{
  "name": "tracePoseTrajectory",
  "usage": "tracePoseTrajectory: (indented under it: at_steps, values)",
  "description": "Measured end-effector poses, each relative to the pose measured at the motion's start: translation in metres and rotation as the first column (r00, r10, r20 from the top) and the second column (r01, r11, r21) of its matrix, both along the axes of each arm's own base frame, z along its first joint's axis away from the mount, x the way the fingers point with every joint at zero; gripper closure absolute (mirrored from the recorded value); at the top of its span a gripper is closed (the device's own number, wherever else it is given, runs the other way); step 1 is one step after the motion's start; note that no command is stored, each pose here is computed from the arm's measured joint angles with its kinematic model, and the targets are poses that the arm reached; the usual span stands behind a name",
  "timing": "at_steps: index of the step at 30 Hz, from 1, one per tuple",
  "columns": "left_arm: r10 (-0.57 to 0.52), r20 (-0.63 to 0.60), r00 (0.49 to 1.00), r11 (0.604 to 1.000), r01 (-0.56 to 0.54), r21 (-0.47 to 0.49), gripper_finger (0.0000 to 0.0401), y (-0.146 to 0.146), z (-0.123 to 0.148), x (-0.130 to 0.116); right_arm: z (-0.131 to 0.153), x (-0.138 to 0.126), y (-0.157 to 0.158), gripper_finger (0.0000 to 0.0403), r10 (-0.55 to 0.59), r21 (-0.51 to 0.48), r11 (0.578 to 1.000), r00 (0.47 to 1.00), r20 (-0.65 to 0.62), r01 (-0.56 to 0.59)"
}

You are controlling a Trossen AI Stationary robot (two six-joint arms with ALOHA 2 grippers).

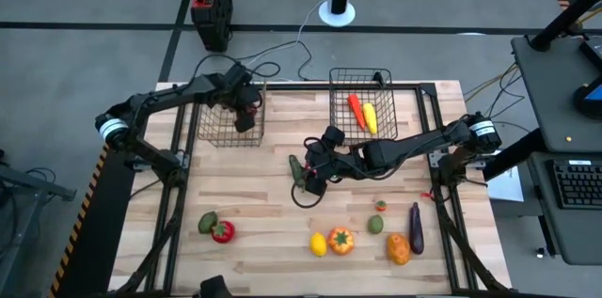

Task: Sort produce into baskets
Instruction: Put the apple into the left yellow wire basket

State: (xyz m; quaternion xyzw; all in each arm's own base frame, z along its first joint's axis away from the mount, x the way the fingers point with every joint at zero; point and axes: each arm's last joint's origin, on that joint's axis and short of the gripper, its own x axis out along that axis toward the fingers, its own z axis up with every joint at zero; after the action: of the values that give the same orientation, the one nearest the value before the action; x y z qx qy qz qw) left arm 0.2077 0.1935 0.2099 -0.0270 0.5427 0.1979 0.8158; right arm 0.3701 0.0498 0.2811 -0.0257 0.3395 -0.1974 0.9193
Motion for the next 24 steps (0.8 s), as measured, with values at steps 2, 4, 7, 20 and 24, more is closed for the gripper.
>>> tracePoseTrajectory:
  at_steps: [2, 4, 7, 20, 24]
  values:
    - [0.009, 0.004, 1.0, 1.0, -0.009, -0.001, 0.0114, -0.0004, -0.0031, -0.0006, 0.0, 0.0, 0.0, 0.0081, 0.001, -0.001, 1.0, 1.0, -0.001, -0.001]
    - [0.011, 0.012, 1.0, 1.0, -0.011, 0.006, 0.0114, -0.0002, -0.0049, -0.0006, 0.0, 0.0, 0.0, 0.0083, 0.001, -0.001, 1.0, 1.0, -0.001, -0.001]
    - [0.021, 0.023, 0.999, 1.0, -0.022, 0.014, 0.0114, 0.0003, -0.0072, -0.0007, -0.0005, -0.0001, 0.0, 0.0085, 0.001, -0.001, 1.0, 1.0, -0.002, -0.001]
    - [0.129, 0.027, 0.991, 0.992, -0.13, 0.005, 0.0114, 0.0015, -0.0103, -0.0036, -0.0007, -0.0002, 0.0, 0.0082, 0.0, 0.0, 1.0, 1.0, -0.002, 0.0]
    - [0.141, 0.02, 0.99, 0.99, -0.141, 0.012, 0.0114, 0.005, -0.0103, -0.0071, -0.0007, -0.0002, 0.0, 0.0087, -0.001, 0.0, 1.0, 1.0, -0.001, 0.001]
